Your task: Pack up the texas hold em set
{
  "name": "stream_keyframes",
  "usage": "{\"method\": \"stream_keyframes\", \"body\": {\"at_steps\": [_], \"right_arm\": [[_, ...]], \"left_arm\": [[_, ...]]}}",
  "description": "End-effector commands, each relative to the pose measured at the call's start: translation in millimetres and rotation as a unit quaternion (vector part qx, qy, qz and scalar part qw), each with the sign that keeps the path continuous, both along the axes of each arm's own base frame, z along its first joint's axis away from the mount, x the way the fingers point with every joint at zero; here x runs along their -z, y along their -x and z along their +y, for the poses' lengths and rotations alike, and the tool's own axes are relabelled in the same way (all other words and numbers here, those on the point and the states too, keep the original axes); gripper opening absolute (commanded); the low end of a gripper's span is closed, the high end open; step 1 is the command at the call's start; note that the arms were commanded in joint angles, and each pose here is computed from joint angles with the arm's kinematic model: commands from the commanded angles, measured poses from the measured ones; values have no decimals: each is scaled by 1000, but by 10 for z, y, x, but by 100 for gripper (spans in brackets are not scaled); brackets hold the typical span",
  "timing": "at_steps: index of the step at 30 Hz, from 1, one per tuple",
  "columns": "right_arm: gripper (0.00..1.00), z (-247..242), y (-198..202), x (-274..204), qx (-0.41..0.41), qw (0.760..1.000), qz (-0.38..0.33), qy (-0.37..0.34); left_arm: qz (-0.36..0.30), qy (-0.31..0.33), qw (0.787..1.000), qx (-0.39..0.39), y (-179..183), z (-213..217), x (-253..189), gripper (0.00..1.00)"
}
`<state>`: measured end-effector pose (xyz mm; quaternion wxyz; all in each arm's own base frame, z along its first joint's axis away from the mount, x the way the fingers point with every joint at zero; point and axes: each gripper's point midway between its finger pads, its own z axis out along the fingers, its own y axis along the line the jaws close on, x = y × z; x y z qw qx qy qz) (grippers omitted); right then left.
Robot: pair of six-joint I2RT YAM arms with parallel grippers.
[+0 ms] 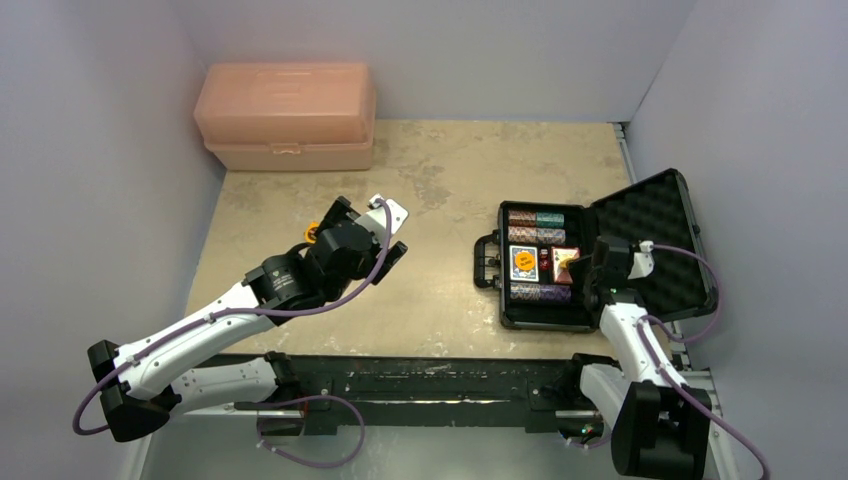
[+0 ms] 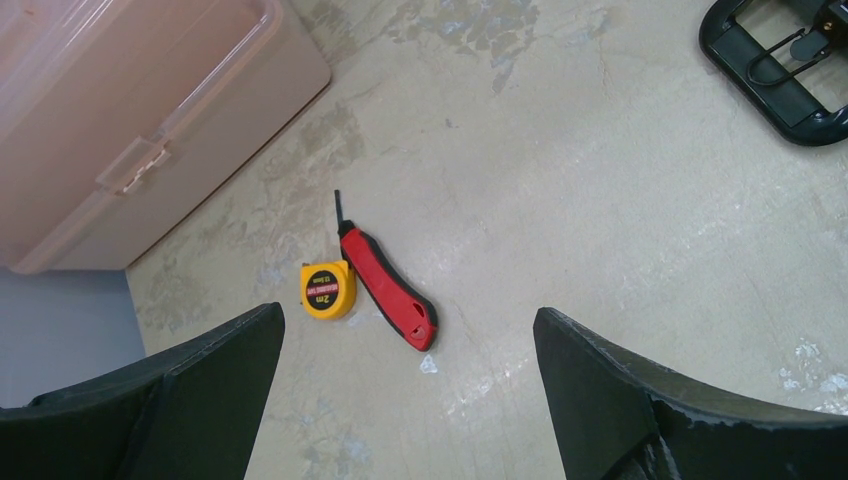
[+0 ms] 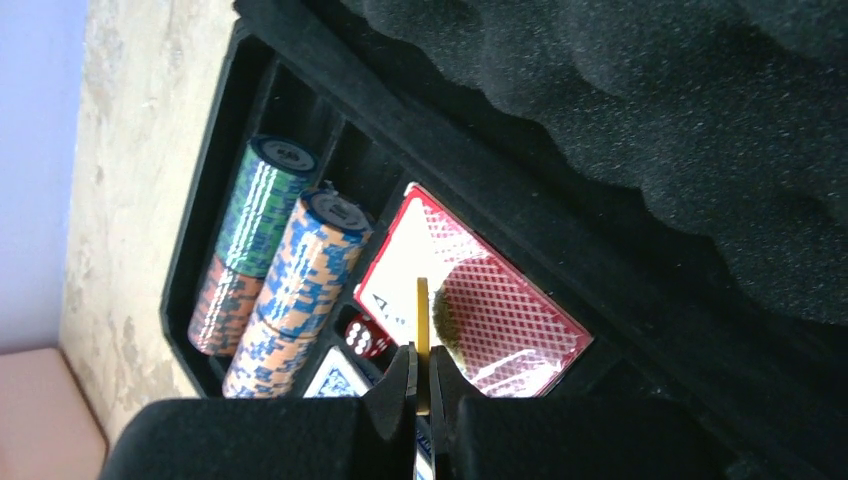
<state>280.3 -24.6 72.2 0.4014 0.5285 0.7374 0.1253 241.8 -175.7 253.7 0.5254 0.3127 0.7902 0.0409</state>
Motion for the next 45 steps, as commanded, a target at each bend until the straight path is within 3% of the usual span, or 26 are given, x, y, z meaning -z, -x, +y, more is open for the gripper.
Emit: {"method": "stream_keyframes", "body": {"at_steps": [1, 6, 10, 21, 36, 45], "right_arm": [[0, -114, 8, 98, 18, 1000, 14, 22], [0, -138, 20, 141, 22, 999, 29, 25], [14, -167, 52, 152, 29, 998, 38, 29], [33, -185, 67, 66, 35, 998, 32, 33], [77, -309, 135, -355, 46, 996, 3, 76], [94, -337, 211, -493, 47, 995, 12, 88]], "left_arm": [[-11, 10, 1000, 6, 13, -4, -79, 95], [-11, 10, 1000, 7, 16, -4, -82, 95], [-11, 11, 1000, 8, 19, -4, -82, 95], [-6, 12, 1000, 13, 30, -31, -64, 95], [21, -5, 999, 25, 3, -168, 85, 95], [26, -6, 999, 29, 7, -193, 110, 95]]}}
